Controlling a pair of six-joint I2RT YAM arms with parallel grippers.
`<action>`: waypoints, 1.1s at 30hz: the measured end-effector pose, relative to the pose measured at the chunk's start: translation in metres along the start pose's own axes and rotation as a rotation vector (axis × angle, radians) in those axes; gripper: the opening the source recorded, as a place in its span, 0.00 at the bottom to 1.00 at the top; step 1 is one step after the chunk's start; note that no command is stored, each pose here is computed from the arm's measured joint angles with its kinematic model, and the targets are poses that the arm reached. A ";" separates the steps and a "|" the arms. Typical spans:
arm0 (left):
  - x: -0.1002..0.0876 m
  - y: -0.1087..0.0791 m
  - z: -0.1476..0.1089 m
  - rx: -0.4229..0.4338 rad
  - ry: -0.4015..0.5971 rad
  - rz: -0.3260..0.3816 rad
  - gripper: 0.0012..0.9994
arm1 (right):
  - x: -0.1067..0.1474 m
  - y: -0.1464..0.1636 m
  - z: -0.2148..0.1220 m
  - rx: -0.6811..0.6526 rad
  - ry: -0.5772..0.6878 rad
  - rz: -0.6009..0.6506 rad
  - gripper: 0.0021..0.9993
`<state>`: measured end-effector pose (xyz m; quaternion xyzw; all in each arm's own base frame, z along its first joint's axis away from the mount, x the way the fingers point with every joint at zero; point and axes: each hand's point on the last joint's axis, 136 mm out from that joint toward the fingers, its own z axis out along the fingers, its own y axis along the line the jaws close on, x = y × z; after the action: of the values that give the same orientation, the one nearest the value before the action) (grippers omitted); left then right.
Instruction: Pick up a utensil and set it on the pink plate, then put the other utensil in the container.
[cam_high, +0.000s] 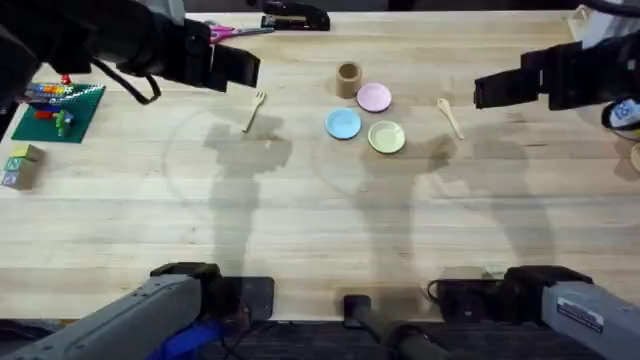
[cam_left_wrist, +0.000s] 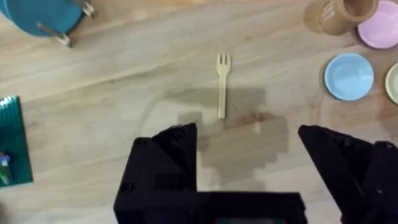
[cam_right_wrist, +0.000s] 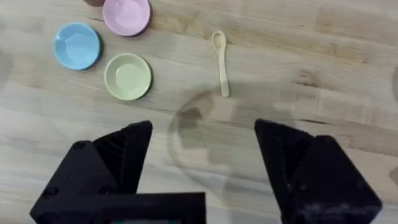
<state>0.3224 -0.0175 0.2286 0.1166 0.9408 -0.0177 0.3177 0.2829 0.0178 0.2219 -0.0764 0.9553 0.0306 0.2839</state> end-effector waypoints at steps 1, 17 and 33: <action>-0.002 0.000 0.001 -0.001 -0.008 0.004 0.99 | 0.000 0.000 0.000 0.000 0.000 0.000 1.00; -0.010 0.009 0.077 0.041 0.156 0.026 0.99 | 0.000 0.000 0.000 0.000 0.000 0.000 1.00; 0.033 -0.011 0.158 0.092 0.396 0.149 0.99 | 0.000 0.000 0.000 0.000 0.000 0.000 1.00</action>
<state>0.3885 -0.0383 0.0821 0.2014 0.9718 -0.0137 0.1216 0.2828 0.0178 0.2220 -0.0765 0.9553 0.0306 0.2839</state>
